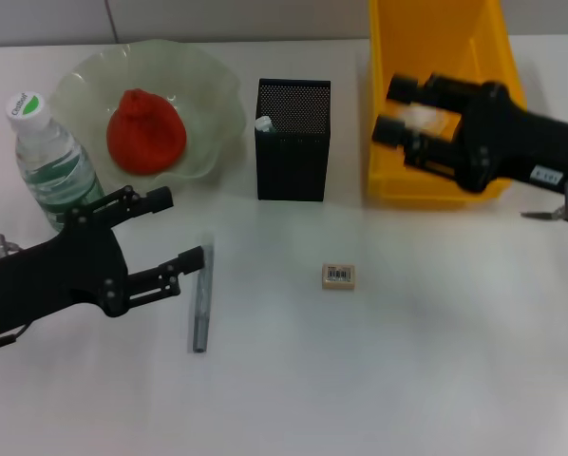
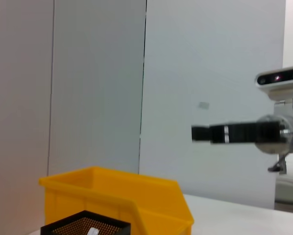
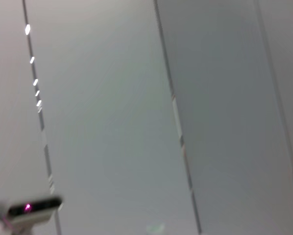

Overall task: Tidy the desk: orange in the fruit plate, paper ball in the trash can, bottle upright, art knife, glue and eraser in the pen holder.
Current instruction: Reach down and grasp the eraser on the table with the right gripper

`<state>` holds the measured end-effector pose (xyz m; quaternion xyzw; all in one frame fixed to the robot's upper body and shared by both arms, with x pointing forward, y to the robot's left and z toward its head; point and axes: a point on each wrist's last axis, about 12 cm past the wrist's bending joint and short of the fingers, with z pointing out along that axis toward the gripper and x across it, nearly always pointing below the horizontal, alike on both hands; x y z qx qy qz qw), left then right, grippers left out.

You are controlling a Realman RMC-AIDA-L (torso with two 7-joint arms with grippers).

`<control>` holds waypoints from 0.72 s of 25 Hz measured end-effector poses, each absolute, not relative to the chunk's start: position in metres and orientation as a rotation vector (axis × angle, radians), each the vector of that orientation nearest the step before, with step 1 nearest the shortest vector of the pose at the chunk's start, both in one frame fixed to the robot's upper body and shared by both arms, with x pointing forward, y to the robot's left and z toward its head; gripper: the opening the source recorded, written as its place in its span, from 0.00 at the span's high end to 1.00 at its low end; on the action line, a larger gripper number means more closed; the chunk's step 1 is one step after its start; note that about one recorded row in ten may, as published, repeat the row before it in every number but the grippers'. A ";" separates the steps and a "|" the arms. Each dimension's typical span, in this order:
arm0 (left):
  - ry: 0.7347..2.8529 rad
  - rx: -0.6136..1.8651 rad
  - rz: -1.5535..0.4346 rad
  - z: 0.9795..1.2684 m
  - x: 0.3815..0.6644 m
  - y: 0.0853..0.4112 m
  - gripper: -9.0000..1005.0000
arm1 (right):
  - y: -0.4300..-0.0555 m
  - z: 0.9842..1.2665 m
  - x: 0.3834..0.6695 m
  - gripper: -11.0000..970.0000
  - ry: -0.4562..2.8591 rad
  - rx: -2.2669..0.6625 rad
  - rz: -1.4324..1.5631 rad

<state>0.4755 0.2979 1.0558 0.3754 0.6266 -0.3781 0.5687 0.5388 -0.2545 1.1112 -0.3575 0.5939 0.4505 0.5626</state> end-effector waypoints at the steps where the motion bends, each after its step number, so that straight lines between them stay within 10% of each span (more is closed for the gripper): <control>1: 1.470 0.878 -0.894 1.055 0.476 0.296 0.20 | -0.255 1.111 0.539 0.42 1.411 -0.865 1.058; 18: 1.498 0.847 -0.903 1.049 0.473 0.295 0.20 | -0.226 1.118 0.567 0.19 1.646 -1.237 0.986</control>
